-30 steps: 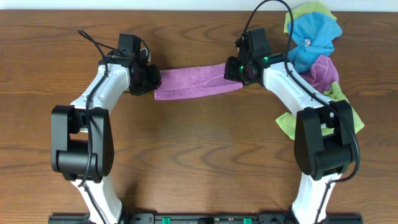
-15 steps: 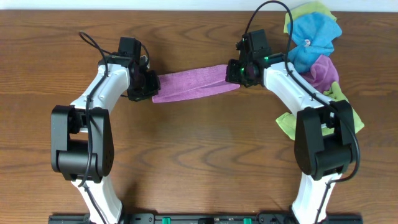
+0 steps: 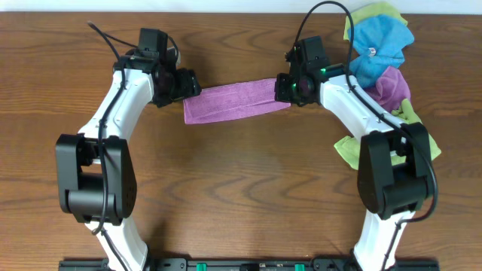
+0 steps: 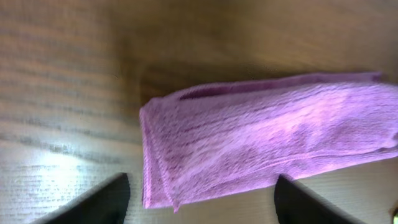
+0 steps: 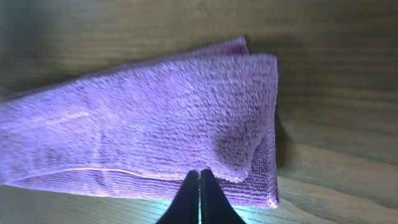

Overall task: Fold the cloth
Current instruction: 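Lower the folded strip onto the table and open both grippers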

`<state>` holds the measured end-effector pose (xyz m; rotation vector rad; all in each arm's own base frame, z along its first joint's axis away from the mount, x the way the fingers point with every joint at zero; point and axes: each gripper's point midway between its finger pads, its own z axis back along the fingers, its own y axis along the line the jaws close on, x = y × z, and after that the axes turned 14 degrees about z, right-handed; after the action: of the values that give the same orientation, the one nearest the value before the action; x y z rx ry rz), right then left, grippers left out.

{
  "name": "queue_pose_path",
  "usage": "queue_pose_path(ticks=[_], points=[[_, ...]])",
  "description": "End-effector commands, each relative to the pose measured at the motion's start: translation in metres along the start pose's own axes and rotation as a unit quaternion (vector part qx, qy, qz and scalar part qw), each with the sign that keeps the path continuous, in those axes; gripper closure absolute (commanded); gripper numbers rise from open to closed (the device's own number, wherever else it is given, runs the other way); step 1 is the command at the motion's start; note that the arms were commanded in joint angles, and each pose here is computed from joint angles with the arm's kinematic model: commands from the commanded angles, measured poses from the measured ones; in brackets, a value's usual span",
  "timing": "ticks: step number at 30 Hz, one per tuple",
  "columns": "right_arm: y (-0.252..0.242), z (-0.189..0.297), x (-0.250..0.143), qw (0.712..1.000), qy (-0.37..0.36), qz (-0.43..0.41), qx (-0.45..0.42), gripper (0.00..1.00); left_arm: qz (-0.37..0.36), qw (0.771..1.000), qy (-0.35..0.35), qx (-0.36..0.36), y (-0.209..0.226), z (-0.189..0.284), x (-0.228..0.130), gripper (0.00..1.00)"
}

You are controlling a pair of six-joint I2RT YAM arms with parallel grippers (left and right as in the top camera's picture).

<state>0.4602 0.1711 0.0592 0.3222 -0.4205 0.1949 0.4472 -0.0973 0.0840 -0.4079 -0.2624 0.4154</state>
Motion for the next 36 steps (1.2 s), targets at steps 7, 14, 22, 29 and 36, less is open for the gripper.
queue_pose_path(ticks=[7, 14, 22, 29, 36], points=[[0.002, 0.032, 0.039, 0.996, -0.076, 0.028, -0.038, 0.99, -0.035, 0.997, -0.059, -0.029, -0.018, 0.012, 0.029, 0.94], [-0.003, 0.022, 0.045, 0.986, -0.088, 0.094, -0.102, 0.99, -0.035, 0.998, -0.041, -0.021, -0.015, -0.001, 0.020, 0.94], [-0.015, -0.016, 0.026, 0.986, -0.048, 0.114, -0.112, 0.99, -0.044, 0.999, -0.026, -0.011, -0.023, -0.007, 0.004, 0.94], [-0.024, -0.042, 0.008, 0.983, -0.012, 0.140, -0.116, 0.99, -0.034, 0.999, -0.026, 0.018, -0.026, -0.012, -0.008, 0.94], [-0.030, -0.058, -0.016, 0.984, 0.030, 0.136, -0.114, 0.99, -0.048, 0.996, -0.046, 0.052, -0.025, -0.014, -0.009, 0.95]])
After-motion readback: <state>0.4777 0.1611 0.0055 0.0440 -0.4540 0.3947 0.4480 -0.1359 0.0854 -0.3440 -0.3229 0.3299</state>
